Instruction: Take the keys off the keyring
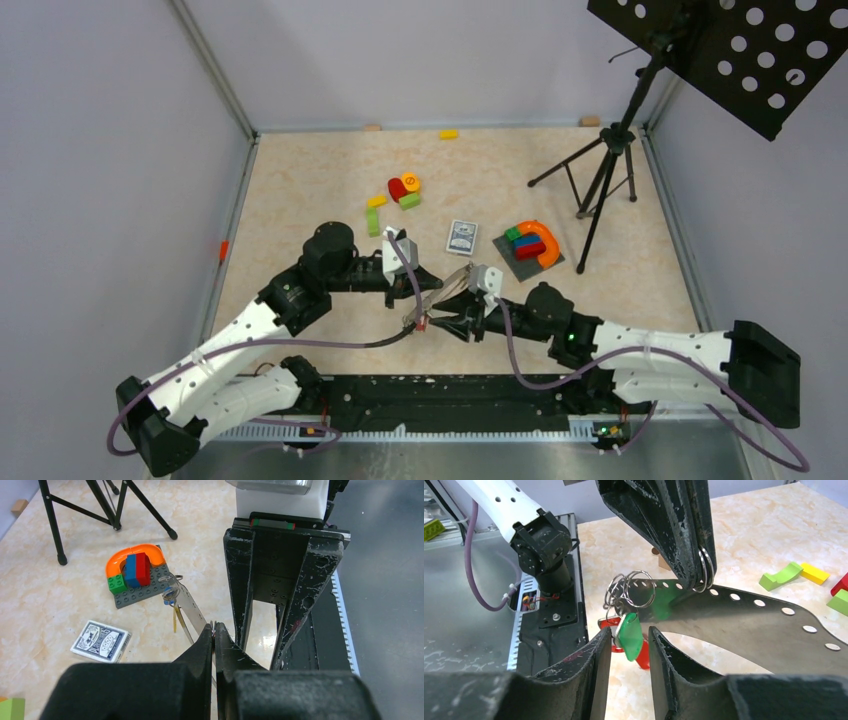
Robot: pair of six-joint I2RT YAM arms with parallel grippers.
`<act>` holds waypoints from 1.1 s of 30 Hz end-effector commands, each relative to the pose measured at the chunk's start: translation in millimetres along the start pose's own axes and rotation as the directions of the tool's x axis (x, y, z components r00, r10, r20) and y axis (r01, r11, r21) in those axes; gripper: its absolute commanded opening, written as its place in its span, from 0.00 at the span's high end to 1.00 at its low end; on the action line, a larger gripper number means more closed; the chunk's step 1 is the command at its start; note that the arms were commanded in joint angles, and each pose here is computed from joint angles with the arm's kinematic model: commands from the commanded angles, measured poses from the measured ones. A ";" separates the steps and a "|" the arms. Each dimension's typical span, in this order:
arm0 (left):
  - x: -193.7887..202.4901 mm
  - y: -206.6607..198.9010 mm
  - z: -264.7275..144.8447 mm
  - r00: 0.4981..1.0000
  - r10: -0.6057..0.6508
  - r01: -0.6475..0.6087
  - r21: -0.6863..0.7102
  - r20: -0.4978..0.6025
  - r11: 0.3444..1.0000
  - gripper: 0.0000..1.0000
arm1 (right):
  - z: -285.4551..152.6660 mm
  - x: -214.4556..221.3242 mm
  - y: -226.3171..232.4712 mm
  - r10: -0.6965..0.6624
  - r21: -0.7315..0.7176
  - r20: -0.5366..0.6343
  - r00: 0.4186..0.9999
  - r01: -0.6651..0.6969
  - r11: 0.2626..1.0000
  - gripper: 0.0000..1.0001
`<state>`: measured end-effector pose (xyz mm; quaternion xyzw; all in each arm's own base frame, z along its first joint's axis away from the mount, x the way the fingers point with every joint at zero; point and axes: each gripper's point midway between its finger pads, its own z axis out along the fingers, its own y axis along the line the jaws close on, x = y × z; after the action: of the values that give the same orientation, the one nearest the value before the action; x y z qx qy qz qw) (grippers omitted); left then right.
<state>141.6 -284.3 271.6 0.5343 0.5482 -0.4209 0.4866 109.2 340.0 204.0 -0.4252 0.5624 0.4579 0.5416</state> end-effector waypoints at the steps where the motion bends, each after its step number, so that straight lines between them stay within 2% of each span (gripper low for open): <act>1: -28.6 0.9 1.0 0.995 0.060 -0.061 0.007 0.084 0.998 1.00 | -2.0 -28.4 7.1 -0.008 -0.025 0.100 0.995 0.011 1.000 0.70; 6: -29.9 0.7 1.4 0.995 0.056 -0.057 0.009 0.086 0.998 1.00 | -2.6 -31.0 6.0 -0.006 -0.018 0.114 0.994 0.009 1.000 0.79; 9: -29.3 0.7 1.7 0.995 0.055 -0.056 0.010 0.086 0.998 1.00 | -2.2 -28.8 5.5 -0.004 -0.016 0.107 0.994 0.006 1.000 0.81; 25: -31.4 1.0 2.3 0.995 0.051 -0.052 0.013 0.089 0.999 1.00 | 1.8 -18.7 8.6 0.020 -0.036 0.077 0.997 -0.018 0.999 0.64; 33: -32.0 1.3 2.2 0.995 0.051 -0.052 0.011 0.089 0.999 1.00 | 4.9 -10.0 7.8 0.023 -0.036 0.050 0.999 -0.021 0.999 0.69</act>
<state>141.4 -286.0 268.4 0.5327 0.5531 -0.4262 0.4782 107.1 342.9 208.4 -0.4173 0.5580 0.4720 0.5401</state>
